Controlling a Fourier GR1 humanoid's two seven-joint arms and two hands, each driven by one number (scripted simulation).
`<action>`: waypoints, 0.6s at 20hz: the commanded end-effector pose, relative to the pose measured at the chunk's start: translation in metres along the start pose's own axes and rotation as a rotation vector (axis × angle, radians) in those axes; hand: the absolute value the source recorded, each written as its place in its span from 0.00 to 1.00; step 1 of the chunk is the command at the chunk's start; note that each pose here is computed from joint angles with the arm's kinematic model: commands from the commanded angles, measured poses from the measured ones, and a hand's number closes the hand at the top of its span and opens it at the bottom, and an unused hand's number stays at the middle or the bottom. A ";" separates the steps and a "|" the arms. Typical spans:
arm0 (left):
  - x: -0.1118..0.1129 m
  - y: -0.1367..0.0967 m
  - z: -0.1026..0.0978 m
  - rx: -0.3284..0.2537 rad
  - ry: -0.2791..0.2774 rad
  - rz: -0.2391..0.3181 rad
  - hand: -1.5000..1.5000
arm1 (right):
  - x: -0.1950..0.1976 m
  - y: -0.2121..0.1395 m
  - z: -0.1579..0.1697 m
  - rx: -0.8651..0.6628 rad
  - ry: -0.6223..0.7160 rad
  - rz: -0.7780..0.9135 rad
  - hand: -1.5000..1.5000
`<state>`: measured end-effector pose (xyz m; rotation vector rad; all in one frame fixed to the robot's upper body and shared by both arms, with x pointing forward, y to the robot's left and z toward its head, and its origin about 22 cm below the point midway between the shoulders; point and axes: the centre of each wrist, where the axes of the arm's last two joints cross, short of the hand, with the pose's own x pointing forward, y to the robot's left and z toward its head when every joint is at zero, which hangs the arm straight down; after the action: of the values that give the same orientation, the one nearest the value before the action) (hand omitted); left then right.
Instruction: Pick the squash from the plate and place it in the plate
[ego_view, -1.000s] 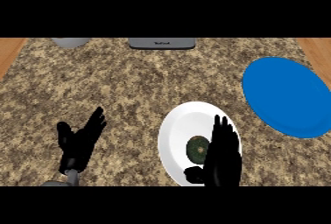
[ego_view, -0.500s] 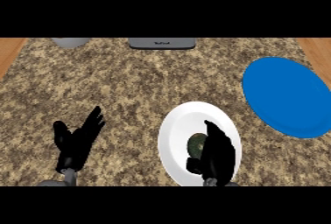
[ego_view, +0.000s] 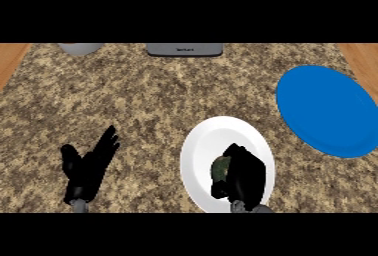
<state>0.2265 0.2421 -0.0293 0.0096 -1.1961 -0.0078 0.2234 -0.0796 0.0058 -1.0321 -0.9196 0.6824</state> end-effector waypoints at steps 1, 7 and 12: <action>-0.013 -0.023 0.002 0.000 0.018 0.012 0.50 | -0.015 0.000 0.004 0.018 -0.063 0.052 1.00; -0.001 -0.009 -0.006 -0.002 0.013 0.007 0.50 | -0.066 0.009 0.082 0.250 -0.720 0.165 1.00; -0.008 -0.003 -0.004 0.037 0.020 0.016 0.50 | -0.073 -0.062 0.094 -0.052 -0.921 -0.148 1.00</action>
<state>0.2268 0.2415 -0.0329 0.0194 -1.1865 0.0109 0.1288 -0.1096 0.0290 -0.7003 -1.5344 1.1167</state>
